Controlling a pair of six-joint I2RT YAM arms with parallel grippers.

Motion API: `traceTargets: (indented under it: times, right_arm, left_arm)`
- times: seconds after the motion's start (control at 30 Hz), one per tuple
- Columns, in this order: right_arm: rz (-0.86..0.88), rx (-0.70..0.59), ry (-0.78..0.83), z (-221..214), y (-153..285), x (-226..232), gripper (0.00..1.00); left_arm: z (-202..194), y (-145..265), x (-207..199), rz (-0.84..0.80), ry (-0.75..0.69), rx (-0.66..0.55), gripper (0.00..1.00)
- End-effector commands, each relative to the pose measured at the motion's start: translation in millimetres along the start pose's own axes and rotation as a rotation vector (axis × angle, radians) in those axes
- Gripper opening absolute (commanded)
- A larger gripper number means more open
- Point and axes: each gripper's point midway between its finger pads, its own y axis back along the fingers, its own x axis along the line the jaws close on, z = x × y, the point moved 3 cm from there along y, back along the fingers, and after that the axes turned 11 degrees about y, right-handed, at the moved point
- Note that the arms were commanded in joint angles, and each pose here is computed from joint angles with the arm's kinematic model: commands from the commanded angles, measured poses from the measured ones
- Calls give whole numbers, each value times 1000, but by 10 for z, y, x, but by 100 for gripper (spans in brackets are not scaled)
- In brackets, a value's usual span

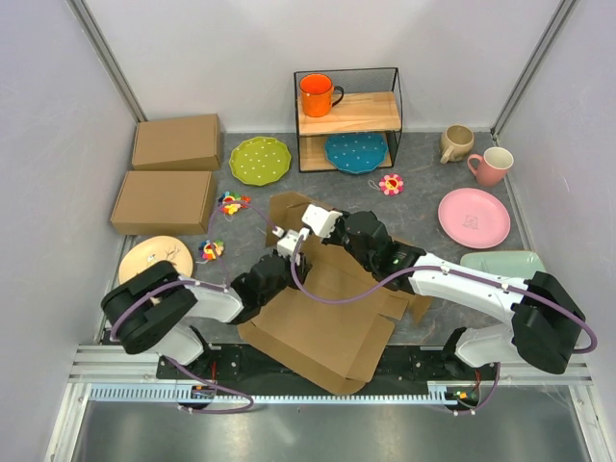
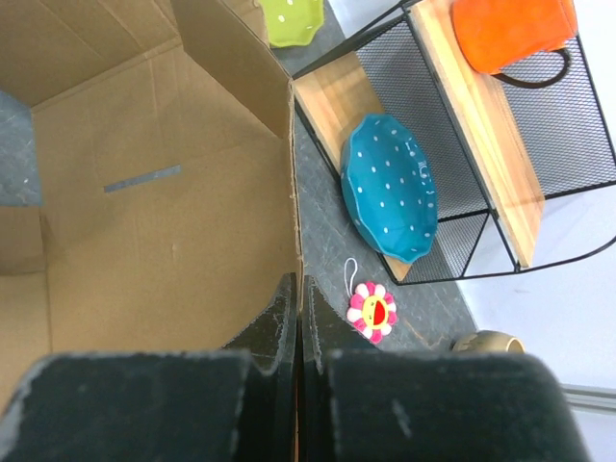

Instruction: Fold the paper box

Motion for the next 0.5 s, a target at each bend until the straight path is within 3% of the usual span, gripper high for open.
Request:
traceTargets:
  times: [0.0,0.13,0.23,0.37,0.47]
  right_arm:
    - [-13,-51,-42,143,52,-60,0]
    - [-9,-53,-38,132,90,-34,0]
    - [-10,-52,-39,133,109,-44,0]
    - [-9,-49,-38,135,112,-44,0]
    - [-8,-46,-37,129,106,-37,0]
  left_arm:
    - [-148,8,6,31,-252,-48,32]
    - [-306,24,57,93,-293,-48,40]
    - [-215,80,93,138,-273,-95,55]
    - [175,196,14,161,-279,-187,71]
    - [526,333,-144,128,-261,-244,77]
